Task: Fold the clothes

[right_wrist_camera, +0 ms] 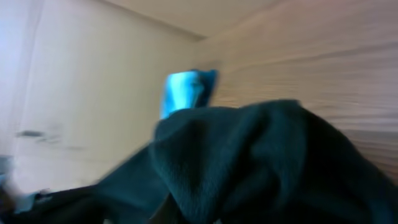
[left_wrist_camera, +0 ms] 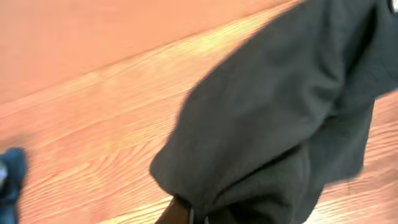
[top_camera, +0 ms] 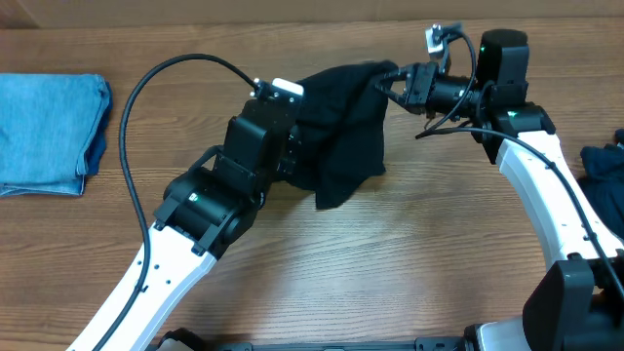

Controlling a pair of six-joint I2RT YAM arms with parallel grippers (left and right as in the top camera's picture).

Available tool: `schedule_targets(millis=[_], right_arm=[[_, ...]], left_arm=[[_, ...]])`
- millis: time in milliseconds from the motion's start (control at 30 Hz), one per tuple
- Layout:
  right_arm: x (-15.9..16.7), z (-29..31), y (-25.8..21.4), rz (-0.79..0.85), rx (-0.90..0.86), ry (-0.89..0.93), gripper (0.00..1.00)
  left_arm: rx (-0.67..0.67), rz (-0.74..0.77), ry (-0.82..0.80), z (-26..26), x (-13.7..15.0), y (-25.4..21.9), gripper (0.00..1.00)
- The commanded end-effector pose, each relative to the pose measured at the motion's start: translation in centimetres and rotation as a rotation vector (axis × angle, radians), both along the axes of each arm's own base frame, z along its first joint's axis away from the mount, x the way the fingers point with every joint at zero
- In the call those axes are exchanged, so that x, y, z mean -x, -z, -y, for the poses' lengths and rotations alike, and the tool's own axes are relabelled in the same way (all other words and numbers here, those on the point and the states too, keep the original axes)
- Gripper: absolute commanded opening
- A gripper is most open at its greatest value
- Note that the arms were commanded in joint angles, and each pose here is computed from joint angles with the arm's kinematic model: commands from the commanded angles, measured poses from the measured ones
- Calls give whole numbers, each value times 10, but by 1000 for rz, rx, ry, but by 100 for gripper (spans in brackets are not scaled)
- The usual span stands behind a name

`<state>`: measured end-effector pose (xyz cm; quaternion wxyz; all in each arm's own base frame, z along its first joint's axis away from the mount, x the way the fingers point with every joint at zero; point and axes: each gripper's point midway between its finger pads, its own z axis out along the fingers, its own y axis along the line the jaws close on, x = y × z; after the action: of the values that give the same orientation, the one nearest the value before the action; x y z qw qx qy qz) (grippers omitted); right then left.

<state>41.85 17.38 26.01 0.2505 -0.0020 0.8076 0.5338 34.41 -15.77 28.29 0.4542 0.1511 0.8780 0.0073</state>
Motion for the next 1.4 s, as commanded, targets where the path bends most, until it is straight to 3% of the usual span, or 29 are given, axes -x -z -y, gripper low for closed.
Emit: schedule_targets(millis=[0,200,433,700,900,1267,1367], right_arm=[[-16,23,12,115,208,112,11],[-22,55,46,39,408,250,11],[-24,88,68,0,595,361,12],[-23,98,74,12,671,365,17],[-18,92,76,8,666,325,17],[17,14,69,31,493,35,48],[28,-16,67,59,491,-36,64]], left_arm=[[-56,72,-93,-23,1,-18,4],[-97,132,-207,-48,-5,-32,4],[8,257,-352,-86,-30,-66,4],[155,398,-331,-89,-50,-107,4],[212,441,-287,-81,-49,-132,4],[219,430,-265,-77,-48,-132,4],[223,432,-259,-76,-48,-134,4]])
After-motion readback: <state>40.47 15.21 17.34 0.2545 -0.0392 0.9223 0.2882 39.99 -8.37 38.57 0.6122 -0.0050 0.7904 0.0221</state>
